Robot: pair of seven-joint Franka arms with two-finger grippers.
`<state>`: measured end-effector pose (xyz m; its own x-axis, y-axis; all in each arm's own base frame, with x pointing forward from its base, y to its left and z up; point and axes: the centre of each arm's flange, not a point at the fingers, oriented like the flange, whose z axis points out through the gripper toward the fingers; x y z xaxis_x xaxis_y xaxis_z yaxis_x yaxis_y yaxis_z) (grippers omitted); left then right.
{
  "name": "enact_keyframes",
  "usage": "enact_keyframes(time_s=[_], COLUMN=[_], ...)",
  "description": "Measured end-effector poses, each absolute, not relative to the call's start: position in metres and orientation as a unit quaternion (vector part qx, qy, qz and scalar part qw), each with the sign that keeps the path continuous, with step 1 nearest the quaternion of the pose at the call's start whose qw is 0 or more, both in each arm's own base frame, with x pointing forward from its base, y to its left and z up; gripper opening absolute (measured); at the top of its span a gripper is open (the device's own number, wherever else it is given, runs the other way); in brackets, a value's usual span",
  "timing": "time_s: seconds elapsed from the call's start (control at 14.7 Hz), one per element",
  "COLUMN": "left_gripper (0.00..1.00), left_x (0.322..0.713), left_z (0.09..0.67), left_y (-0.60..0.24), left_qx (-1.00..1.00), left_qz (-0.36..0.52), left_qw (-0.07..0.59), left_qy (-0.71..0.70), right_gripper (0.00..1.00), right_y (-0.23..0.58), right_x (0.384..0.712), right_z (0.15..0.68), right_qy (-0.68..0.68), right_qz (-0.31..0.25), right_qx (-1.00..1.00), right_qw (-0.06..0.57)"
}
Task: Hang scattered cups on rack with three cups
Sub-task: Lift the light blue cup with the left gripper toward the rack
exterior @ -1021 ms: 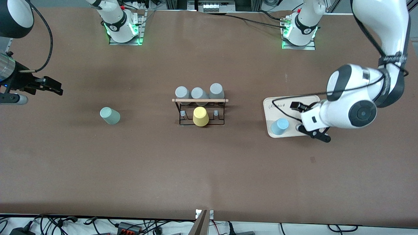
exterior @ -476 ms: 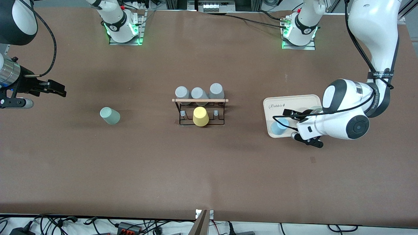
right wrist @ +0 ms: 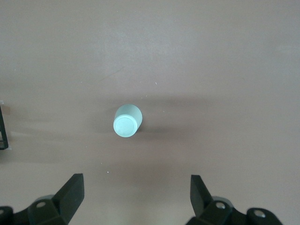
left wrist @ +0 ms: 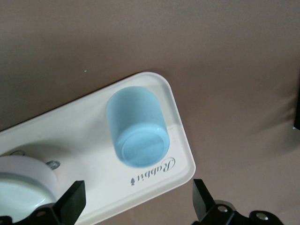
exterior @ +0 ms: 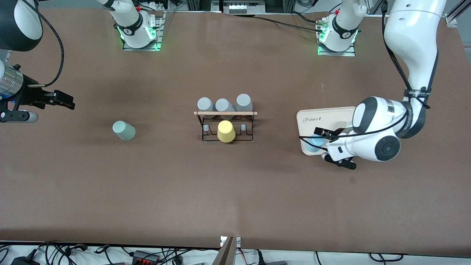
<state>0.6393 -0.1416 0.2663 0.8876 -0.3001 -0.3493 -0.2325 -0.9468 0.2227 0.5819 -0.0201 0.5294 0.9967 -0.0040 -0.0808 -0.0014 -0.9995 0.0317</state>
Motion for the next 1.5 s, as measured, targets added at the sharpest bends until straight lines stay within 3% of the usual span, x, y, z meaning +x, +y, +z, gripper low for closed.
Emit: enact_keyframes(time_s=[0.48,1.09,1.22,1.43,1.5], left_gripper=[1.0,1.0,0.96,0.69,0.66], left_x=[0.639,0.638,0.638,0.641,0.643], left_z=[0.242,0.223,0.217,0.219,0.223], left_y=[-0.164,-0.167,-0.167,-0.163,-0.162], left_qx=[0.969,0.968,0.967,0.967,0.967], left_qz=[-0.182,-0.183,-0.181,-0.178,-0.173], left_qw=[0.039,0.037,0.039,0.04,0.041], left_qy=[-0.163,-0.167,-0.174,-0.176,-0.18], right_gripper=[1.0,1.0,1.0,1.0,1.0], right_y=[-0.02,-0.012,-0.01,-0.008,-0.008], right_x=[0.582,0.582,0.583,0.583,0.583], right_z=[0.529,0.53,0.53,0.53,0.53], right_qy=[-0.001,0.005,0.008,0.009,0.009], right_qz=[-0.04,-0.04,-0.039,-0.038,-0.038], right_qx=[0.999,0.999,0.999,0.999,0.999], right_qw=[0.016,0.016,0.016,0.016,0.016])
